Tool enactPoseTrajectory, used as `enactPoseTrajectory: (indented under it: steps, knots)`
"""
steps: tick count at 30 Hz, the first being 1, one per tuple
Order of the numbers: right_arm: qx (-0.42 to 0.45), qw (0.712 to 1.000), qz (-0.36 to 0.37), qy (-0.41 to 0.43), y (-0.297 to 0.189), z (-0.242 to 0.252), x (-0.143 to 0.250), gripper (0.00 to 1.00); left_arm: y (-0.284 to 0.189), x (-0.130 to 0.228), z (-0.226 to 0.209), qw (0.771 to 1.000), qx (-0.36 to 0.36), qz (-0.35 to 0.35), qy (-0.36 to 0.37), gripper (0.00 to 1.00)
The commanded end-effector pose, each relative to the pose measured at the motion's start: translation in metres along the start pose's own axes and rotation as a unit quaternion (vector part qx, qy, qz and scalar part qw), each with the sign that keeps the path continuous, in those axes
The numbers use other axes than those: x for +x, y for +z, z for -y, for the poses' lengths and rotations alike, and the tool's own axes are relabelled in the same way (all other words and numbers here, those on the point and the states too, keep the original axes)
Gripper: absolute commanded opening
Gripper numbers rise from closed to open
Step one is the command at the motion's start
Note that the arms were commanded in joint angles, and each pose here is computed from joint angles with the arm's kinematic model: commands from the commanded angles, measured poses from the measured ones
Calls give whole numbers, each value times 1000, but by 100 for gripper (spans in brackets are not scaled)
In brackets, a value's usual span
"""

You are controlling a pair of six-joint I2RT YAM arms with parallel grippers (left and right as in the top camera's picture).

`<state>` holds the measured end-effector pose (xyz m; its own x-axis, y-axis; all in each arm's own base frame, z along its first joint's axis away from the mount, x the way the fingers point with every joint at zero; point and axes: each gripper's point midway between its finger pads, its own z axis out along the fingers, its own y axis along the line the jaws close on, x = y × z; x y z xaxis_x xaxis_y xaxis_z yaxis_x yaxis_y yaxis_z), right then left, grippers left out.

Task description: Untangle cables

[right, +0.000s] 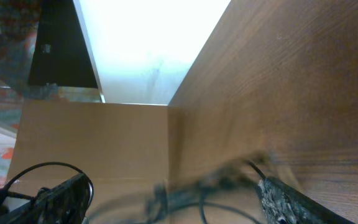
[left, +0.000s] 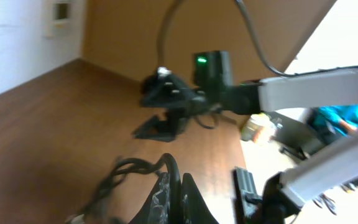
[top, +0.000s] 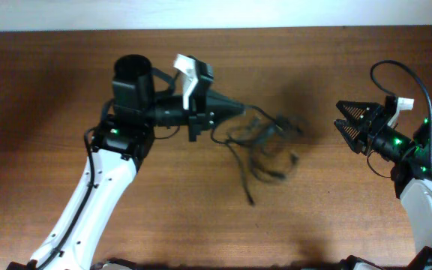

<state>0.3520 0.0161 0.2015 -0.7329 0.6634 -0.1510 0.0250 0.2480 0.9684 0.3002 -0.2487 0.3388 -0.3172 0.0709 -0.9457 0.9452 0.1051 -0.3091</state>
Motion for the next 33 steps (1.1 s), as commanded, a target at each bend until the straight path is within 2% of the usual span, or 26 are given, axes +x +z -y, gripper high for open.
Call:
enactPoseTrajectory:
  steps: [1,2,3,4,6,7,8,10,12,14,15,19,22,25,28,30,31,33]
  knots:
    - [-8,1000,-11,-10,1,-4,3,87,1,-14,13,1000,-3,7,24,0]
    - [-8,1000,-11,-10,1,-4,3,87,0,-12,8,1000,-15,5,18,1]
    - [-8,1000,-10,-11,1,-4,3,87,-1,-10,1,999,-34,2,7,16]
    - [-8,1000,-10,-11,1,-4,3,87,-3,0,-19,996,-92,-11,-17,52]
    - [-8,1000,-10,-12,1,-4,3,87,-10,15,-42,985,-165,-31,-49,99]
    - [-8,1000,-10,-12,1,-4,3,87,-17,25,-57,973,-214,-45,-66,99]
    - [-8,1000,-10,-12,1,-4,3,87,-32,44,-78,951,-289,-73,-89,99]
    - [-8,1000,-10,-12,1,-4,3,87,-46,61,-91,928,-344,-102,-103,99]
    - [-8,1000,-11,-12,1,-4,3,87,-53,74,-93,916,-363,-124,-120,99]
    - [-8,1000,-10,-12,1,-4,3,87,-51,80,-88,919,-350,-141,-110,99]
    - [-8,1000,-10,-12,1,-4,3,87,-47,80,-82,929,-327,-150,-91,100]
    - [-8,1000,-10,-12,1,-4,3,87,-20,72,-39,975,-169,-145,3,97]
    - [-8,1000,-10,-12,1,-4,3,88,-9,60,-18,987,-100,-119,46,93]
    - [-8,1000,-10,-12,1,-4,3,88,4,61,-7,988,-80,-122,58,97]
    - [-7,1000,-9,-12,1,-4,2,88,25,72,5,983,-77,-151,71,95]
    - [-7,1000,-9,-12,1,-4,2,88,37,86,2,970,-117,-192,87,99]
    - [-7,1000,-9,-12,1,-4,2,87,41,97,-2,957,-153,-224,102,99]
    - [-7,1000,-9,-12,1,-4,2,87,47,113,-2,939,-178,-266,125,99]
